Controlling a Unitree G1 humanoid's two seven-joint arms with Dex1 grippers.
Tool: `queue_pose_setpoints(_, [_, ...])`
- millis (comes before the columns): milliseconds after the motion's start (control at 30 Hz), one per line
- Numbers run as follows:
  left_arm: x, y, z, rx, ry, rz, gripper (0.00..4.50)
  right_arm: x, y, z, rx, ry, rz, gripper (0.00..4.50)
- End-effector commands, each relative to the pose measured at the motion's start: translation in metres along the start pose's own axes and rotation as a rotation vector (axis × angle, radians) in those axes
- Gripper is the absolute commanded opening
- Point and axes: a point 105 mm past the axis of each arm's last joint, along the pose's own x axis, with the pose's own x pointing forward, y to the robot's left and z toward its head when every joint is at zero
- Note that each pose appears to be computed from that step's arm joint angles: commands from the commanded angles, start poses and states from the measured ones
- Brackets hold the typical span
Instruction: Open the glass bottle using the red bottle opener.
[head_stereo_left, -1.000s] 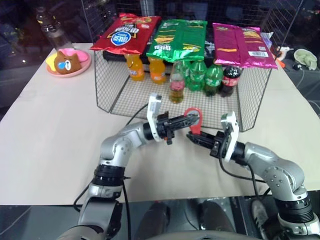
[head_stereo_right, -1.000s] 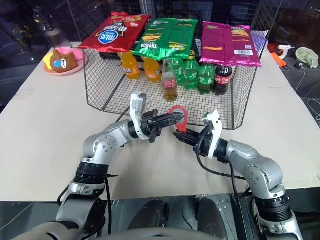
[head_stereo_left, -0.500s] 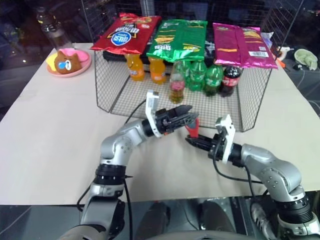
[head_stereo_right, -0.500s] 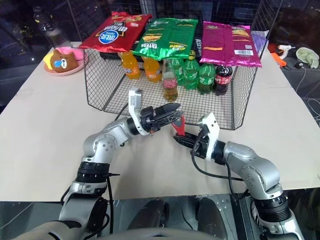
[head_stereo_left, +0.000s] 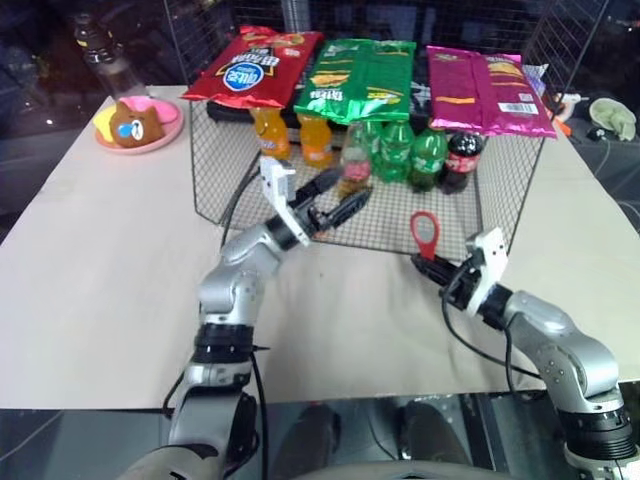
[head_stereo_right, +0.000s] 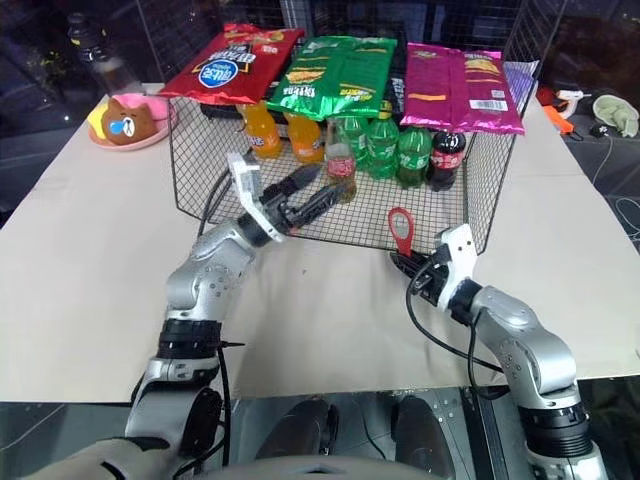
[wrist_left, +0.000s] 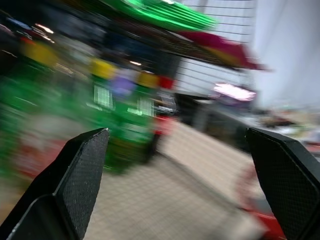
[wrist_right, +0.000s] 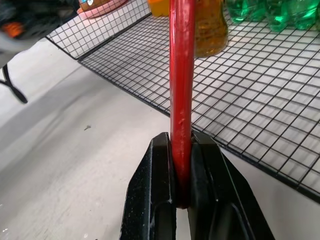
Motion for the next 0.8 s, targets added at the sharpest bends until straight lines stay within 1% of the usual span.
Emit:
queue_pose_setpoints(33, [0.018, 0.015, 0.01, 0.196, -0.027, 0.08, 4.49, 0.002, 0.009, 0.014, -0.041, -0.058, 0.018, 0.01])
queue_pose_setpoints(167, [0.032, 0.028, 0.004, 0.287, -0.003, 0.138, 4.49, 0.003, 0.01, 0.013, -0.042, -0.062, 0.019, 0.01])
queue_pose_setpoints(233, [0.04, 0.033, 0.001, 0.306, 0.007, 0.16, 4.49, 0.003, 0.011, 0.014, -0.043, -0.065, 0.018, 0.01])
queue_pose_setpoints(333, [0.055, 0.035, -0.004, 0.302, 0.02, 0.172, 4.49, 0.002, 0.011, 0.014, -0.05, -0.068, 0.013, 0.01])
queue_pose_setpoints(433, [0.062, 0.036, -0.007, 0.295, 0.027, 0.179, 4.49, 0.002, 0.01, 0.014, -0.055, -0.07, 0.01, 0.01])
queue_pose_setpoints(600, [0.071, 0.044, -0.001, 0.277, 0.017, 0.224, 4.49, 0.002, 0.011, 0.013, -0.062, -0.07, 0.004, 0.01])
queue_pose_setpoints(733, [0.073, 0.047, -0.003, 0.264, 0.037, 0.242, 4.49, 0.002, 0.011, 0.013, -0.065, -0.073, -0.001, 0.01])
queue_pose_setpoints(800, [0.073, 0.047, -0.008, 0.264, 0.062, 0.243, 3.99, 0.002, 0.011, 0.014, -0.068, -0.074, -0.003, 0.01])
